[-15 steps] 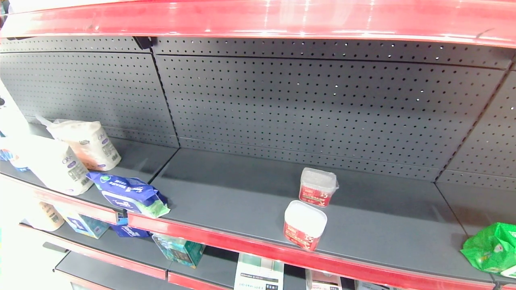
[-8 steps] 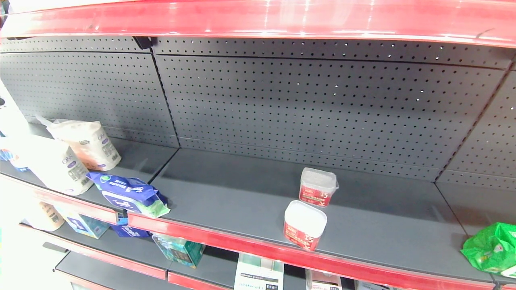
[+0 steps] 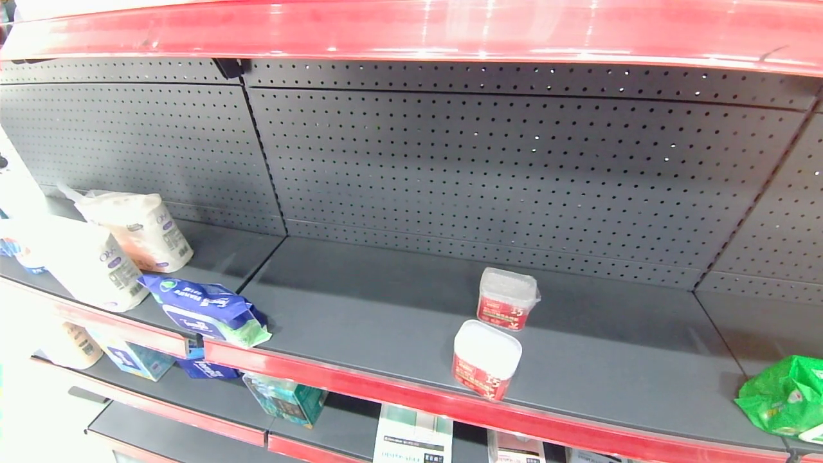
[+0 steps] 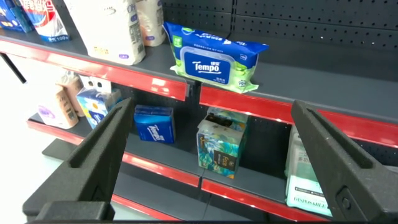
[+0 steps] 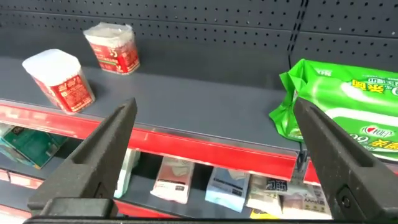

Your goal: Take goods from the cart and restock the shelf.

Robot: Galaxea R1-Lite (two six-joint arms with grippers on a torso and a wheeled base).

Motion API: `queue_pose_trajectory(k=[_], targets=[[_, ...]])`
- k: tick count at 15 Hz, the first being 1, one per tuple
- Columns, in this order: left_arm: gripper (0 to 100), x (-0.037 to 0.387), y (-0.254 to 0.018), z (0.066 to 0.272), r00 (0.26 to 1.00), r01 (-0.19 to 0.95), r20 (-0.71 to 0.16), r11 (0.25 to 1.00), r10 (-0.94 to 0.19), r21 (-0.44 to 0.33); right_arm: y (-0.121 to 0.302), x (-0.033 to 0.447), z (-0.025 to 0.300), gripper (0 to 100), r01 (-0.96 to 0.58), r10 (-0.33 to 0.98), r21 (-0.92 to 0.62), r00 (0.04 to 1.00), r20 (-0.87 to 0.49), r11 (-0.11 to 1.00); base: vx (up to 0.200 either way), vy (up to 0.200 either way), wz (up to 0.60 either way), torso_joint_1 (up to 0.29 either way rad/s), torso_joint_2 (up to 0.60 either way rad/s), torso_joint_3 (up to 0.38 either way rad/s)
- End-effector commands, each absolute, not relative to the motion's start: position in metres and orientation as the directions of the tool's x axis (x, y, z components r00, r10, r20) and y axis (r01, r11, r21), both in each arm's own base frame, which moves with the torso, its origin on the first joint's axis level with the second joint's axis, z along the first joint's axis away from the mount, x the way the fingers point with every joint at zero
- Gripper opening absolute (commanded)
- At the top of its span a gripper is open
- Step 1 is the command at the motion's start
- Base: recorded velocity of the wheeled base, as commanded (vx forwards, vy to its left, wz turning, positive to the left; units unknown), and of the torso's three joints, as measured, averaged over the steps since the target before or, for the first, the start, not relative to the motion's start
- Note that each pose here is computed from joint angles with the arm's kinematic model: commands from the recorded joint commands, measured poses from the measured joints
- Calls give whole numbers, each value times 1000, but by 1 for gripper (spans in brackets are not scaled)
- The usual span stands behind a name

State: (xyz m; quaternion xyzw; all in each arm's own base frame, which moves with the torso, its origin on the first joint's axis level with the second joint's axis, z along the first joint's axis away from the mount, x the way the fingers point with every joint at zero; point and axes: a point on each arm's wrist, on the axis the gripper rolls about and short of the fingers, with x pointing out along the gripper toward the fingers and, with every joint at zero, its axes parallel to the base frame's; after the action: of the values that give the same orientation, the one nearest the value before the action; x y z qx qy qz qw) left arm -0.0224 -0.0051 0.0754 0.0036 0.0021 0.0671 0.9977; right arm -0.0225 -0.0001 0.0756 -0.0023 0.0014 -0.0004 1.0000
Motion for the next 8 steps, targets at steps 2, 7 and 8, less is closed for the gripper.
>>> queue_pose_trajectory(k=[2,7,8], targets=[[100,-22,-5,75,991,-135,-5,991,135,7,0,-23,75,100,0,0,-3,1000,0,1000,0,0,0,0,0,0],[100,-22,-5,75,991,-135,-5,991,135,7,0,-23,75,100,0,0,-2,1000,0,1000,0,0,-360,1,0,0],[100,-22,-5,75,991,-135,-5,991,135,7,0,-23,75,100,0,0,-2,1000,0,1000,0,0,-600,2,-2,-2]])
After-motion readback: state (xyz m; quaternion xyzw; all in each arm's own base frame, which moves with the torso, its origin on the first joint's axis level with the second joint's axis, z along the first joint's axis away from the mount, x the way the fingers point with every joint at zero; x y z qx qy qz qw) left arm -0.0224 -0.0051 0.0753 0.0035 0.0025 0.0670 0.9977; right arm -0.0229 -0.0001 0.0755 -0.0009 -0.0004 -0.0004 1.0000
